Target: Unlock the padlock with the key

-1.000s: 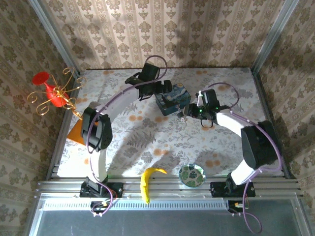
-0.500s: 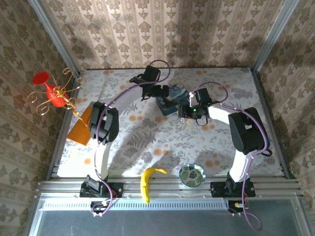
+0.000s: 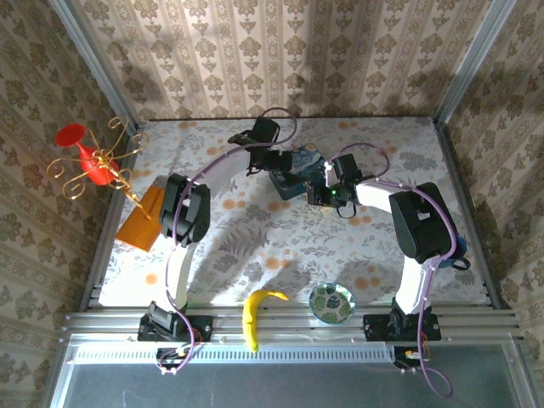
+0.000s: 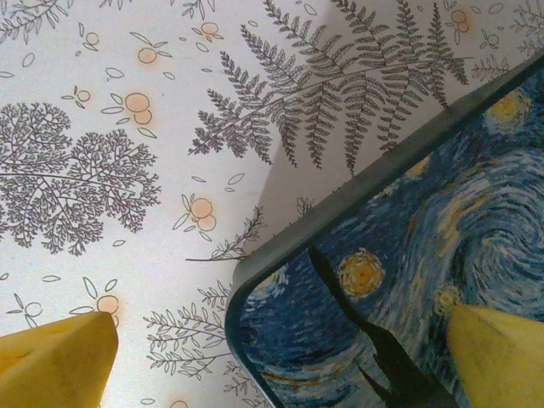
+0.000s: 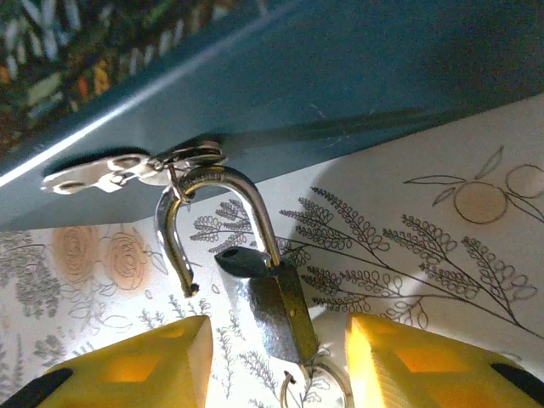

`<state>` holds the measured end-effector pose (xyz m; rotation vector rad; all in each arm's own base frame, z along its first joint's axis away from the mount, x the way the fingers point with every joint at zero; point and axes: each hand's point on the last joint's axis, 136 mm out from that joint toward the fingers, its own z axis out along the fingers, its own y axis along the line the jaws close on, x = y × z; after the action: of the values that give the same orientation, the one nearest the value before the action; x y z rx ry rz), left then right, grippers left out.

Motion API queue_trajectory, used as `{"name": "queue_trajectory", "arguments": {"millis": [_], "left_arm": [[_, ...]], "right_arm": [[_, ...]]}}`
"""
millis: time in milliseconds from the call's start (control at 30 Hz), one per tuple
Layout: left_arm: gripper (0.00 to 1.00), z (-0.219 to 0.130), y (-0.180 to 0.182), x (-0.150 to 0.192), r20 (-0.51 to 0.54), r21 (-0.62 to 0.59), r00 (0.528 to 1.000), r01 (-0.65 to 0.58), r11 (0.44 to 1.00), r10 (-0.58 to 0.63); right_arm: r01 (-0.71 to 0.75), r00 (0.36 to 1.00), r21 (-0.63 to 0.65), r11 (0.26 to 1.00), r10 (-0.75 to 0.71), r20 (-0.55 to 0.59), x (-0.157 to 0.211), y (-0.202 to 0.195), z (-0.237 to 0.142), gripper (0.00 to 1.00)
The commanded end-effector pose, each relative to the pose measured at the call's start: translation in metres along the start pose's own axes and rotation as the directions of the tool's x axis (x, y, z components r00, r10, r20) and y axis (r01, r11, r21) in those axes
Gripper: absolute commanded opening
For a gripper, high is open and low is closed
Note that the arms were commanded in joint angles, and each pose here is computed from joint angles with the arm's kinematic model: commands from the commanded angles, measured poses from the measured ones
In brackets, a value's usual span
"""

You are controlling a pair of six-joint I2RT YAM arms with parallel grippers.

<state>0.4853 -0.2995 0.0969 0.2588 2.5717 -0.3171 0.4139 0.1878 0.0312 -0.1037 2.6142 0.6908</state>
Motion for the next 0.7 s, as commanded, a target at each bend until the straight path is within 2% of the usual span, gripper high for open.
{"name": "queue_trajectory", "arguments": {"millis": [0, 67, 200, 267, 433, 667], "left_arm": [[1.0, 0.002, 0.009, -0.001, -0.007, -0.035, 1.0, -0.012, 0.999, 0.012], [1.0, 0.001, 0.01, -0.003, -0.002, -0.04, 1.0, -0.013, 0.999, 0.013], [1.0, 0.005, 0.013, -0.001, -0.015, -0.061, 1.0, -0.015, 0.998, 0.014], [1.0, 0.007, 0.017, 0.001, -0.021, -0.079, 1.0, -0.016, 0.997, 0.014], [1.0, 0.01, 0.021, 0.007, -0.037, -0.103, 0.999, -0.026, 0.994, 0.022], [1.0, 0.013, 0.03, 0.014, -0.058, -0.153, 0.998, -0.04, 0.987, 0.031]], "right_arm": [[0.08, 0.997, 0.056, 0.995, -0.081, 0.019, -0.007, 0.004, 0.009, 0.45], [0.097, 0.995, 0.089, 0.991, -0.099, 0.017, -0.007, 0.004, 0.011, 0.44], [0.087, 0.995, 0.119, 0.989, -0.091, 0.03, -0.007, 0.002, 0.012, 0.33], [0.076, 0.996, 0.123, 0.989, -0.081, 0.034, -0.006, 0.001, 0.012, 0.26], [0.017, 0.998, 0.103, 0.994, -0.023, 0.06, -0.004, -0.001, 0.009, 0.02], [-0.138, 0.983, 0.03, 0.99, 0.133, 0.129, -0.008, 0.001, -0.001, 0.0]]}}
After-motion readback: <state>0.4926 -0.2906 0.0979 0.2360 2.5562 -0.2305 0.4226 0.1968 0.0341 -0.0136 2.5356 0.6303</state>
